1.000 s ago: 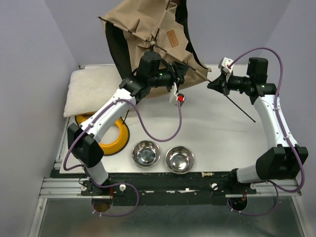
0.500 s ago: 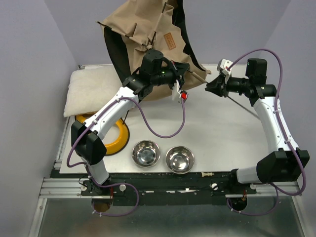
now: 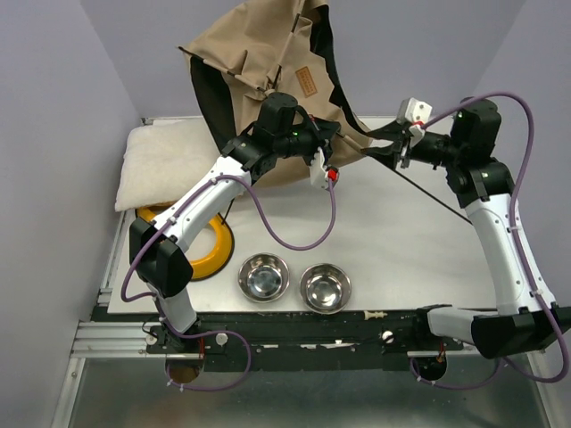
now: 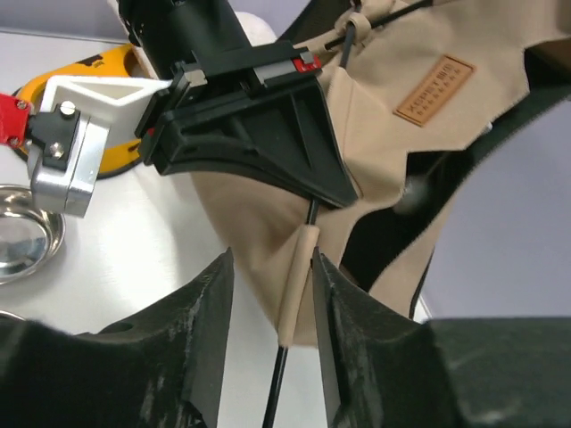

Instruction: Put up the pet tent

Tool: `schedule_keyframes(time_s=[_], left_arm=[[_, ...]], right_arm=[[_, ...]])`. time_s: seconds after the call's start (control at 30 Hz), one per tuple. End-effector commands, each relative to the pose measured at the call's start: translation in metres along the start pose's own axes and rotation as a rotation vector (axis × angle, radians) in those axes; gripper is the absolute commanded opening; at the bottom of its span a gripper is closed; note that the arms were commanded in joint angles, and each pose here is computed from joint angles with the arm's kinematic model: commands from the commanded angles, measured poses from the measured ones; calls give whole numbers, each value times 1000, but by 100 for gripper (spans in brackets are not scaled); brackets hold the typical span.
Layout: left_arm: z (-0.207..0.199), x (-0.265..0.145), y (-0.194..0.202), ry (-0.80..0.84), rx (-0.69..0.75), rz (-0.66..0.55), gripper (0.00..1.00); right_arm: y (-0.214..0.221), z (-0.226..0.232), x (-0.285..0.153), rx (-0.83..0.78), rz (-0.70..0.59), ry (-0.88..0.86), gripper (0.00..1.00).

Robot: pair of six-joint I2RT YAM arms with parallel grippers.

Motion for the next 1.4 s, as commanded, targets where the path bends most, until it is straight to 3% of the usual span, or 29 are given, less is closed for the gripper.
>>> schedule_keyframes(time_s=[0.0, 0.13, 0.47, 0.7, 0.8, 0.93, 1.03, 1.2, 1.37], left_arm=[[12, -3, -1, -23, 12, 7, 0], [15, -5, -2, -31, 9, 5, 0], [21, -15, -2, -80, -18, -1, 0], [22, -25, -1, -106, -23, -5, 0], [21, -27, -3, -108, -9, -5, 0], [22, -27, -3, -114, -12, -11, 0], [23, -29, 0, -126, -39, -6, 0], [27, -51, 18, -189, -118, 30, 0], [26, -72, 26, -241, -179, 7, 0]], right_arm=[[4, -6, 26, 16, 36, -8, 44], [14, -12, 40, 6, 81, 18, 34], [48, -22, 46, -44, 251, 110, 23], [59, -18, 42, -41, 297, 137, 23], [57, -22, 43, -32, 303, 167, 35], [56, -26, 45, -18, 302, 178, 28], [59, -25, 42, -21, 329, 174, 12], [75, -23, 26, -15, 392, 183, 10], [90, -28, 9, -3, 441, 211, 15]])
Point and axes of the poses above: each gripper's point midway between its finger pads, its own x axis out along the fingers, its own z axis along the line the jaws close on, y = z × x, the point moved 10 cm from there along -x, back along the fingers, and after that the axes turned 3 degrees about x, right-handed, at the moved point
